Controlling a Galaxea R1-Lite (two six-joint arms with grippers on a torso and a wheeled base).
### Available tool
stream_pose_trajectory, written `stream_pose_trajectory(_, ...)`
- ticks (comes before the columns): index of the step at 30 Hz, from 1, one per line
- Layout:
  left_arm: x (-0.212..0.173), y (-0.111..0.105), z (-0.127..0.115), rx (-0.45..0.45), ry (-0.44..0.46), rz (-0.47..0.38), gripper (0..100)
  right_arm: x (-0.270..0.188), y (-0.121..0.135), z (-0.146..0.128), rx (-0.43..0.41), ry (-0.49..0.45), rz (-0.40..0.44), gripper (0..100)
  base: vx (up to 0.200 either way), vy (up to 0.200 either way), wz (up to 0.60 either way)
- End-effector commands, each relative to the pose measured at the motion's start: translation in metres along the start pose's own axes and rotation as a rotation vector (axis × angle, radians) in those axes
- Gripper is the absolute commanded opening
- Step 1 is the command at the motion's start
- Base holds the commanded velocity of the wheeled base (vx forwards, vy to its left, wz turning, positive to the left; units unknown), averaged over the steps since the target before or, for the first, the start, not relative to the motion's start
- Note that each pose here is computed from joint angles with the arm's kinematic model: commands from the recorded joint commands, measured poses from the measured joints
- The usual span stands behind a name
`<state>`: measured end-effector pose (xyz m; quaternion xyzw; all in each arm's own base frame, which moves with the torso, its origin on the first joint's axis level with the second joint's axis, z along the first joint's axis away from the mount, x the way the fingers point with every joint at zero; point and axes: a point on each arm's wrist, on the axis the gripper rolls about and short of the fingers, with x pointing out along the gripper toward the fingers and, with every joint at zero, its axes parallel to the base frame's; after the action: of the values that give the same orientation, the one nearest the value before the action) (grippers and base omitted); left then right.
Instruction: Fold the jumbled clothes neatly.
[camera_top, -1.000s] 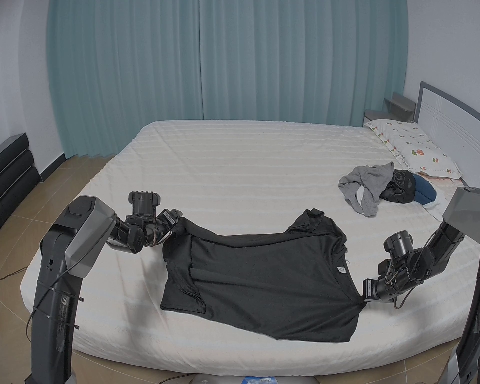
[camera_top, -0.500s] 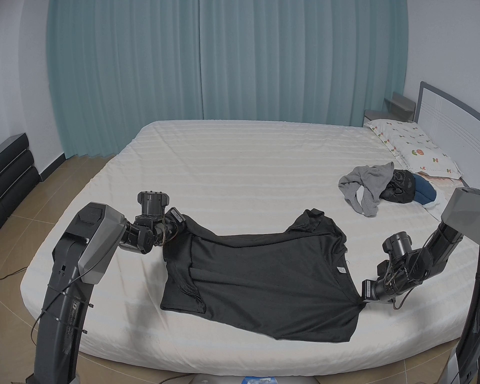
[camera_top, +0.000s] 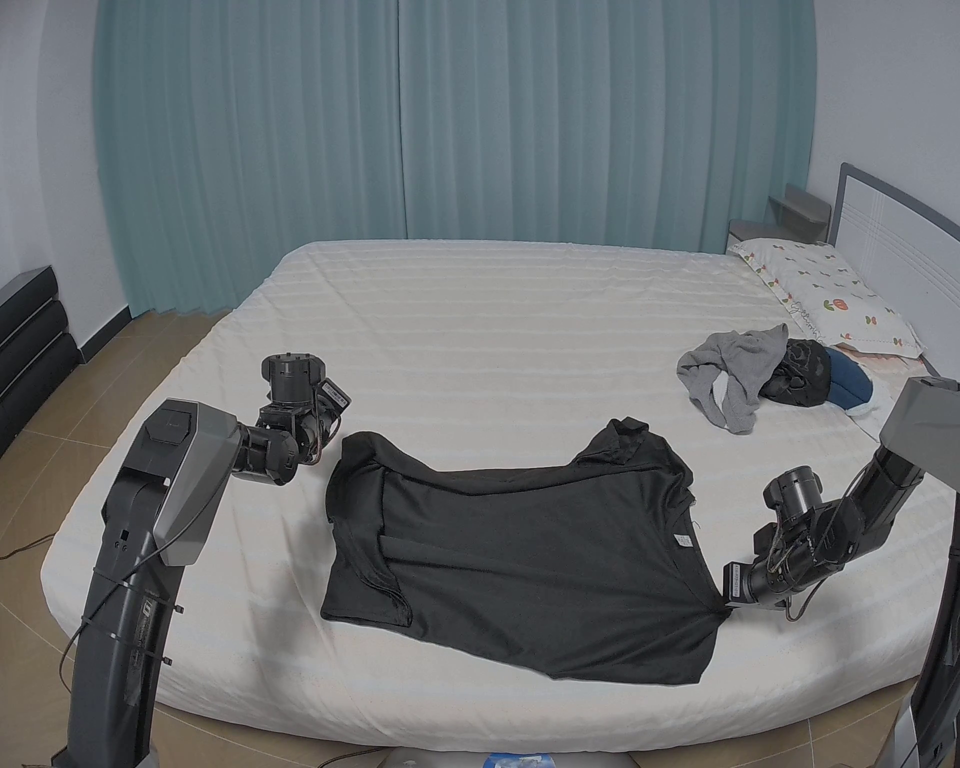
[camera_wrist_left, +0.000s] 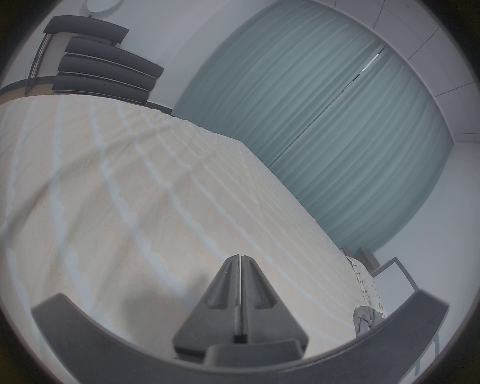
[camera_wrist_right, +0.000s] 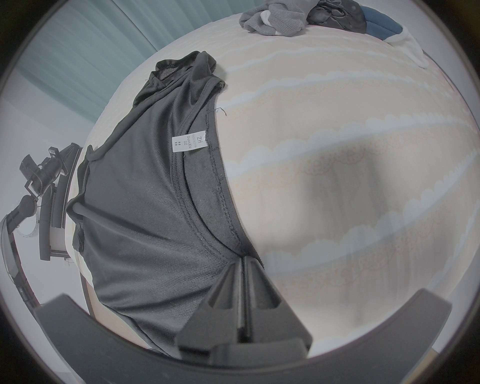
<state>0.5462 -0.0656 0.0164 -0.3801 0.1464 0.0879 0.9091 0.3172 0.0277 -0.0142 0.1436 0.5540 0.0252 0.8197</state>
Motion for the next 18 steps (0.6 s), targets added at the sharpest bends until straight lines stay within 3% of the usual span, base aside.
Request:
stream_pose_trajectory(1, 0.0, 0.004, -0.002, 0.001, 0.018, 0.02, 0, 0.002, 0.0, -0.001, -0.001, 0.007, -0.001, 0, 0.0, 0.0, 0.0)
stream_pose_trajectory(3, -0.001, 0.007, -0.005, 0.007, 0.042, 0.045, 0, 0.002, 0.0, -0.001, -0.001, 0.007, -0.001, 0, 0.0, 0.0, 0.0)
stream_pose_trajectory(4, -0.002, 0.008, -0.005, 0.007, 0.049, 0.051, 100, 0.002, 0.0, -0.001, -0.001, 0.007, -0.003, 0, 0.0, 0.0, 0.0)
stream_pose_trajectory(13, -0.006, 0.015, -0.02, 0.021, 0.156, 0.09, 100, -0.009, -0.005, 0.002, 0.005, -0.024, -0.044, 0, 0.0, 0.0, 0.0)
stream_pose_trajectory(18, -0.024, 0.02, -0.016, 0.025, 0.188, 0.123, 100, -0.015, -0.009, 0.003, -0.006, -0.013, -0.065, 0, 0.0, 0.0, 0.0)
